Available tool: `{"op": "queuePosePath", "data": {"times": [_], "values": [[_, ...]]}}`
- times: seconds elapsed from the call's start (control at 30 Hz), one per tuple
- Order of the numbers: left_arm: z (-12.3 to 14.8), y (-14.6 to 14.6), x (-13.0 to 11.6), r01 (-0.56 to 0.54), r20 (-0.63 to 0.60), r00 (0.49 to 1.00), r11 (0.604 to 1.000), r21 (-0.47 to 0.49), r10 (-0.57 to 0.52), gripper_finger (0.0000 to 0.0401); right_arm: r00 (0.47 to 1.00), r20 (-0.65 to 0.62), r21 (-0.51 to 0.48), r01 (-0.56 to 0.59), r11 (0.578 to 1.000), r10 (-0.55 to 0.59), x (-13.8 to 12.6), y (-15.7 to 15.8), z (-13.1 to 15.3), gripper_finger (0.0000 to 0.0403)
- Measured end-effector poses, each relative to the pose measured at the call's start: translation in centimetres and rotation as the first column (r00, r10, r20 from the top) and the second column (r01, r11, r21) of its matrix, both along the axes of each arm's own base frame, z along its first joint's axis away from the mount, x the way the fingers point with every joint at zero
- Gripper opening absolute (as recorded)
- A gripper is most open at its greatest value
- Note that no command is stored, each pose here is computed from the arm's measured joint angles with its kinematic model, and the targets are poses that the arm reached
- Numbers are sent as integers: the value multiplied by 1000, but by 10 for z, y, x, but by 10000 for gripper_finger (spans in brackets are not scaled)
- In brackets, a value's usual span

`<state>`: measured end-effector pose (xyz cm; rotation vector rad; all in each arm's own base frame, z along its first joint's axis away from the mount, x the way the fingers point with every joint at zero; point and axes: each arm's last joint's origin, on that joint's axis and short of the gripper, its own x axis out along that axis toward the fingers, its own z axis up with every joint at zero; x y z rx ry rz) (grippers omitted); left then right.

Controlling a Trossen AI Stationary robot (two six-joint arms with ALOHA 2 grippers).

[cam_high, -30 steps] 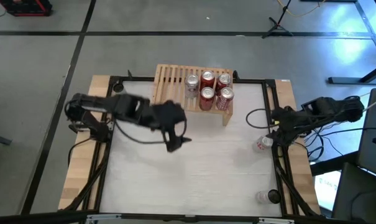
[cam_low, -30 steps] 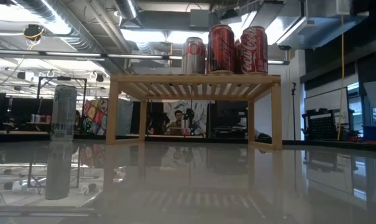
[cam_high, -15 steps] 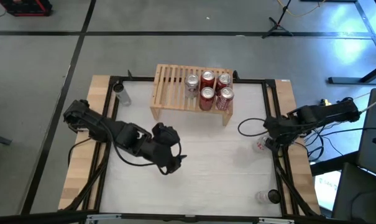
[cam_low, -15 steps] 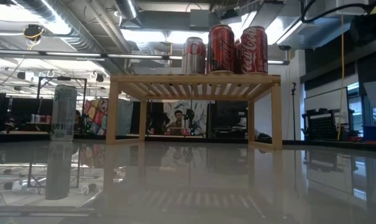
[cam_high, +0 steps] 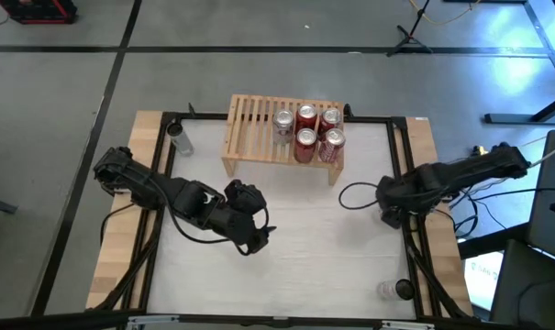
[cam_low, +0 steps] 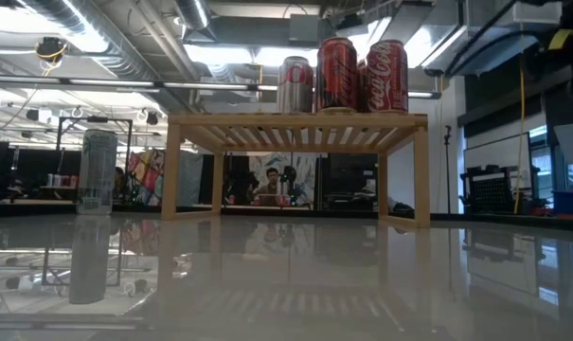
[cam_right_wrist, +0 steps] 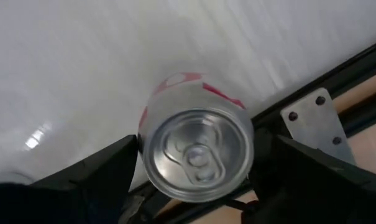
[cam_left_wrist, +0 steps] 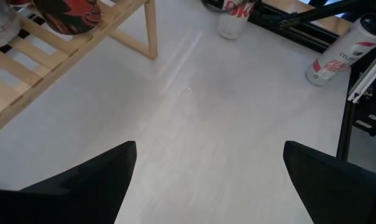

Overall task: Place canned beverage on shelf
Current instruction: Put the silver soda can on the shelf aligned with the other silver soda can

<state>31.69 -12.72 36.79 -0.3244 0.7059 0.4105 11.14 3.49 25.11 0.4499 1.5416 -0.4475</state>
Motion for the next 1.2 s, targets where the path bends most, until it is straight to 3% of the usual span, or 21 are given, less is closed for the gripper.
{"op": "queuePosePath", "data": {"times": [0.23, 0.4, 0.53, 0.73, 0.87, 1.0, 1.1, 1.2], "values": [[0, 0, 0, 22, -10, 1000, 1000, 8, -22, 396, 983, -154, 6, -103, 995, 102, 25, 9, -20, 352], [0, 0, -2, 45, -23, 999, 999, 29, -44, 396, 962, -218, 19, -164, 986, 164, 32, 11, -26, 278], [4, 1, -7, 58, -35, 998, 998, 27, -57, 396, 961, -200, 26, -188, 982, 189, 35, 12, -22, 268], [18, 2, -32, 103, -62, 993, 994, 33, -100, 396, 979, -36, 25, -198, 980, 199, 54, 18, 9, 268], [29, 1, -57, 138, -83, 987, 990, 42, -134, 396, 962, 139, -20, -236, 972, 236, 84, 25, 34, 268], [40, 2, -84, 156, -101, 983, 987, 36, -152, 396, 925, 225, -114, -286, 951, 305, 125, 35, 57, 268], [47, 3, -103, 168, -101, 982, 984, 56, -162, 396, 897, 224, -176, -348, 921, 381, 162, 46, 69, 268], [54, 4, -118, 189, -83, 980, 980, 69, -183, 396, 878, 197, -177, -405, 897, 436, 201, 57, 71, 268]]}}
